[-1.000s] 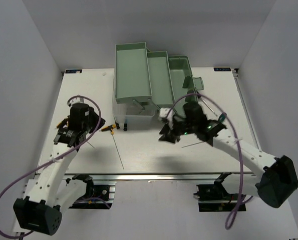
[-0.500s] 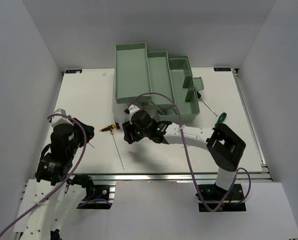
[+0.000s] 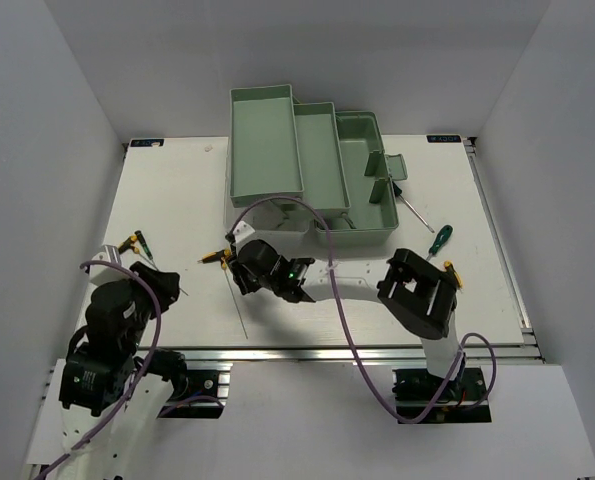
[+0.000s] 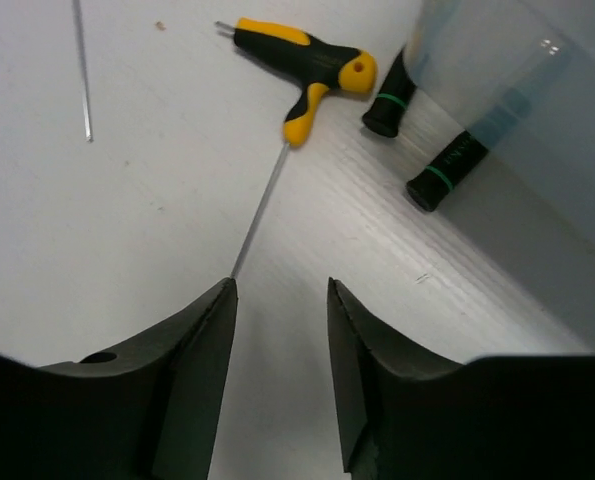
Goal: Sort the tools into containers
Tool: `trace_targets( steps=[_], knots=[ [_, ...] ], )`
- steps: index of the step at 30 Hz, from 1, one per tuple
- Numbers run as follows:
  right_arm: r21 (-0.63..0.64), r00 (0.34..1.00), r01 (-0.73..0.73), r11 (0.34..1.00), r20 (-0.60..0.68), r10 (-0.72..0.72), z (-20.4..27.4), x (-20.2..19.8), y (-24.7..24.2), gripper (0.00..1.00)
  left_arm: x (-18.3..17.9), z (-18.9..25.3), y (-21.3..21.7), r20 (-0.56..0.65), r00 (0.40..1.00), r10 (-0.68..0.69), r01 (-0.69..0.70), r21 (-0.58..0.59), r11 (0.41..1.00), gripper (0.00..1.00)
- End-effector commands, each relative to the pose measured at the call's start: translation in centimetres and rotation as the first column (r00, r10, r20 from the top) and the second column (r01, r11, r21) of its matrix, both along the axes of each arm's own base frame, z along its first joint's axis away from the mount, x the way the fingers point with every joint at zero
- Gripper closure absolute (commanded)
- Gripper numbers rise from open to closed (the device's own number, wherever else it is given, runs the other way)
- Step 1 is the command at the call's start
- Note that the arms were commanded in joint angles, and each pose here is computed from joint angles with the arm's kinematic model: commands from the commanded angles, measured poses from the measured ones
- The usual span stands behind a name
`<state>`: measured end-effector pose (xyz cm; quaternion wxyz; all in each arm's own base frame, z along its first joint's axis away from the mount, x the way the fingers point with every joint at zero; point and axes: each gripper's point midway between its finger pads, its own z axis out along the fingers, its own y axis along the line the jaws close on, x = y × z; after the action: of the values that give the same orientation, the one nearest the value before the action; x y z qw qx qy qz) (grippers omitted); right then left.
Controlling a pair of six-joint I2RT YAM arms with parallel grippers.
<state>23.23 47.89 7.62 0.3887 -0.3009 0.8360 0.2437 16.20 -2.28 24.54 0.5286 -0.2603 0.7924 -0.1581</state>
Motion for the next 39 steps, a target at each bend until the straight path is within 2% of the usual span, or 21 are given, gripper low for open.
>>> trace_targets(
  steps=[1, 2, 3, 4, 5, 6, 7, 8, 9, 11, 12, 14, 15, 16, 18, 19, 20, 22, 28, 29, 39],
  knots=[
    [0.018, 0.966, -0.124, 0.992, 0.232, 0.117, 4.0, -0.4, 1.0, 0.54, 0.1, -1.0, -0.9, 0.001, 0.998, -0.058, 0.058, 0.005, 0.998, 0.48],
    [0.022, 0.951, -0.169, 0.985, 0.266, 0.157, 5.7, -0.9, 0.5, 0.65, 0.7, -1.6, -1.4, 0.018, 0.997, -0.080, 0.080, 0.001, 0.997, 0.49],
    [-0.025, 0.936, -0.243, 0.970, 0.256, 0.241, 4.3, -2.2, -0.7, 0.79, 1.0, -2.0, -2.1, 0.019, 0.993, -0.114, 0.114, -0.013, 0.993, 0.50],
    [-0.071, 0.901, -0.301, 0.951, 0.305, 0.308, 4.5, -2.7, -1.6, 0.97, 1.8, -1.7, -2.7, 0.053, 0.990, -0.132, 0.133, -0.028, 0.991, 0.53],
    [-0.043, 0.876, -0.325, 0.945, 0.363, 0.318, 7.3, -3.2, -2.8, 1.00, 2.3, -2.9, -3.1, 0.033, 0.989, -0.145, 0.146, -0.034, 0.989, 0.56],
    [-0.097, 0.866, -0.353, 0.931, 0.342, 0.364, 4.7, -4.2, -5.4, 1.00, 2.7, -3.1, -3.8, 0.034, 0.984, -0.177, 0.178, -0.051, 0.983, 0.59],
    [-0.016, 0.848, -0.360, 0.933, 0.412, 0.335, 8.6, -3.7, -6.9, 1.00, 3.5, -2.6, -4.4, 0.066, 0.980, -0.187, 0.192, -0.069, 0.979, 0.63],
    [0.019, 0.843, -0.397, 0.918, 0.403, 0.357, 9.3, -3.8, -8.2, 1.00, 3.9, -3.4, -4.8, 0.049, 0.978, -0.201, 0.204, -0.083, 0.975, 0.69],
    [0.083, 0.802, -0.539, 0.838, 0.356, 0.480, 9.7, -6.3, -8.5, 0.87, 4.5, -4.4, -5.8, 0.008, 0.971, -0.238, 0.237, -0.106, 0.966, 0.70],
    [0.077, 0.832, -0.509, 0.857, 0.300, 0.467, 9.9, -5.8, -11.0, 0.35, 5.6, -5.1, -6.4, -0.010, 0.971, -0.240, 0.236, -0.142, 0.961, 0.71],
    [0.071, 0.839, -0.501, 0.863, 0.284, 0.464, 10.0, -5.7, -11.6, 0.28, 6.1, -7.2, -6.6, -0.073, 0.969, -0.237, 0.224, -0.152, 0.963, 0.69],
    [0.068, 0.845, -0.488, 0.870, 0.288, 0.451, 10.9, -5.5, -13.2, 0.14, 7.4, -7.6, -6.9, -0.053, 0.972, -0.227, 0.216, -0.167, 0.962, 0.64],
    [0.065, 0.849, -0.477, 0.877, 0.294, 0.440, 11.1, -5.2, -13.7, 0.13, 7.9, -9.1, -6.9, -0.088, 0.971, -0.221, 0.204, -0.169, 0.964, 0.59],
    [0.072, 0.857, -0.457, 0.887, 0.302, 0.417, 11.7, -4.7, -14.3, 0.13, 8.9, -8.9, -7.0, -0.061, 0.976, -0.210, 0.197, -0.175, 0.965, 0.57],
    [0.103, 0.896, -0.402, 0.910, 0.248, 0.368, 11.8, -4.0, -15.2, 0.25, 9.7, -10.3, -7.1, -0.090, 0.977, -0.195, 0.177, -0.178, 0.968, 0.53],
    [0.131, 0.921, -0.348, 0.928, 0.233, 0.313, 12.2, -2.7, -16.2, 0.37, 10.5, -11.8, -7.4, -0.123, 0.973, -0.194, 0.169, -0.191, 0.967, 0.52],
    [0.156, 0.930, -0.332, 0.930, 0.217, 0.296, 12.0, -2.5, -16.7, 0.56, 11.0, -12.4, -7.6, -0.132, 0.972, -0.197, 0.170, -0.192, 0.967, 0.52],
    [0.198, 0.946, -0.283, 0.939, 0.218, 0.239, 13.0, -1.6, -17.7, 0.66, 12.2, -13.9, -8.2, -0.160, 0.966, -0.203, 0.169, -0.203, 0.965, 0.51],
    [0.225, 0.965, -0.207, 0.952, 0.205, 0.162, 13.5, -0.6, -19.8, 0.66, 16.0, -14.4, -9.9, -0.157, 0.968, -0.194, 0.173, -0.141, 0.975, 0.50],
    [0.235, 0.969, -0.192, 0.953, 0.197, 0.146, 13.5, -0.2, -20.4, 0.66, 16.7, -15.6, -10.4, -0.187, 0.964, -0.187, 0.166, -0.121, 0.979, 0.50],
    [0.294, 0.980, -0.111, 0.949, 0.192, 0.055, 14.5, 2.3, -21.9, 0.66, 18.5, -18.1, -10.1, -0.271, 0.958, -0.097, 0.089, -0.039, 0.995, 0.52]
  ],
)
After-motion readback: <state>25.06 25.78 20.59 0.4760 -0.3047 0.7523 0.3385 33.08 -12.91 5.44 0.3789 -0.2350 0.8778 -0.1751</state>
